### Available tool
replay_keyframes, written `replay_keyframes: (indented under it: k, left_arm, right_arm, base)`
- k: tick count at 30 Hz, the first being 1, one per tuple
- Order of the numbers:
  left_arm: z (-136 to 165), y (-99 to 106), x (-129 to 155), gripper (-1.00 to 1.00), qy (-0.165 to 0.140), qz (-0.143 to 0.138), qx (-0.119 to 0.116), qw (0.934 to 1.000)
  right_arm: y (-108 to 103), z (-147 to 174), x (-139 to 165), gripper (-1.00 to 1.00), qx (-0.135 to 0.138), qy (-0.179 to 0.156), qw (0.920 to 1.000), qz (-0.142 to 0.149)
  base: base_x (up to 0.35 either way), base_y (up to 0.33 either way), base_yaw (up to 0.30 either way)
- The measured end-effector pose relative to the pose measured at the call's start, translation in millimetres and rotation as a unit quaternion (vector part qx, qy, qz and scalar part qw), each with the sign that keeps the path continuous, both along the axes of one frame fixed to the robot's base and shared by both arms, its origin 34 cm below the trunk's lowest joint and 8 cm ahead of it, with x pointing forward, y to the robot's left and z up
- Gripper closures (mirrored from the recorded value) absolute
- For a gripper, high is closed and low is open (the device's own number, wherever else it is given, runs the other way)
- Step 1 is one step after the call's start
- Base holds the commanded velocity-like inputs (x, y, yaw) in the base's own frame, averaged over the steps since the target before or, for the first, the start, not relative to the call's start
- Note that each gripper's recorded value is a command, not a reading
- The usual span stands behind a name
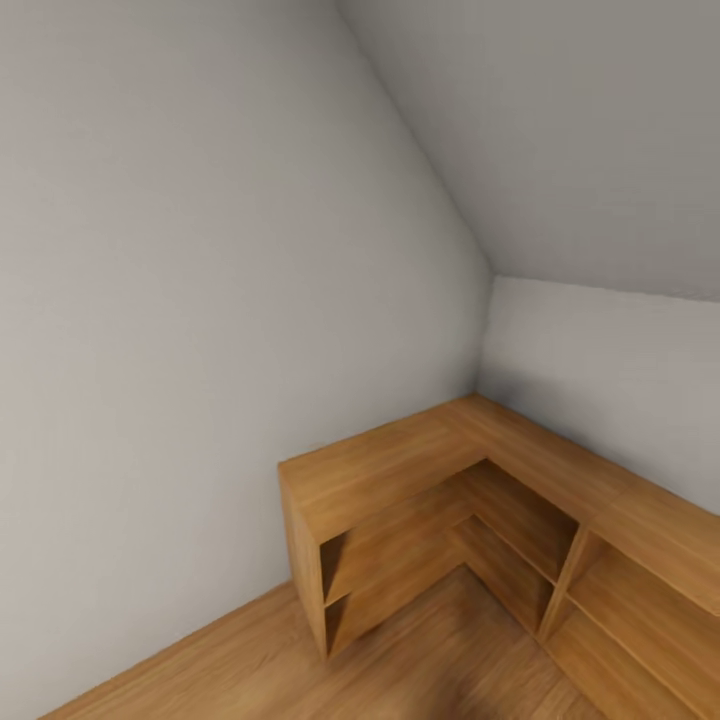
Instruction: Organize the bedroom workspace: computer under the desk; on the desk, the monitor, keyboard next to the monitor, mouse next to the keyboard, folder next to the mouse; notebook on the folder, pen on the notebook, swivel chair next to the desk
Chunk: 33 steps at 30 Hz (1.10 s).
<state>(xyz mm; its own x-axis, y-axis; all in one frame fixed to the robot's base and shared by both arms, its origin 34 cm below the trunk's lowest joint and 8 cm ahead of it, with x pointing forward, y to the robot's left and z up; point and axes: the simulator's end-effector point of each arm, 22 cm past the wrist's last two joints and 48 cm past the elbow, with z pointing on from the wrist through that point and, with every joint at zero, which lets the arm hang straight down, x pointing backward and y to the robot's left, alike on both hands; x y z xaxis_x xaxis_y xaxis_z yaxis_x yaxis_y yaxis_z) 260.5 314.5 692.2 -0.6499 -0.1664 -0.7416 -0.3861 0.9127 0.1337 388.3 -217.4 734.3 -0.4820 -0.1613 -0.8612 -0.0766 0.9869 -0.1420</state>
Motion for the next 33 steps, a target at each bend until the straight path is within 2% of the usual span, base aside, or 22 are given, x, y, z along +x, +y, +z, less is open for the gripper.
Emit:
replay_keyframes:
  k: [10,21,25,26,30,31,33]
  left_arm:
    - [0.0,0.1,0.0,-1.00,0.000,0.000,0.000,1.0000]
    - [-0.1,-0.1,0.0,-1.00,0.000,0.000,0.000,1.0000]
    - [-1.5,-0.5,-1.3,-1.00,0.005,-0.001,-0.001,1.0000]
    - [-3.2,-0.9,-2.7,-1.00,0.010,-0.001,-0.002,0.9999]
    - [-6.3,-0.8,-5.6,-1.00,0.020,-0.001,-0.004,0.9998]
    - [-8.1,0.2,-7.3,-1.00,0.026,-0.001,-0.004,0.9997]
    - [-9.2,-0.1,-8.3,-1.00,0.030,-0.001,-0.005,0.9995]
  right_arm:
    - [-1.6,-7.4,-4.1,-1.00,-0.006,0.020,0.9998,-0.002]
    - [-3.6,-9.9,-5.7,-1.00,-0.008,0.027,0.9996,-0.009]
    - [-5.3,-21.5,-13.2,-1.00,-0.018,0.059,0.9981,-0.008]
    - [-6.1,-27.9,-17.6,-1.00,-0.024,0.077,0.9967,-0.007]
    - [-8.2,-40.4,-27.7,-1.00,-0.035,0.115,0.9928,-0.003]
    - [-8.2,-50.2,-36.8,-1.00,-0.037,0.145,0.9887,0.006]
    - [-5.9,-53.2,-39.9,-1.00,-0.035,0.154,0.9873,0.013]
  base:
    - [0.005,0.000,-0.291]
    - [0.000,0.000,-0.298]
    - [0.000,0.000,-0.298]
    - [0.000,0.000,-0.298]
    - [0.000,0.000,-0.296]
    - [0.000,0.000,-0.287]
    - [0.000,0.000,-0.281]
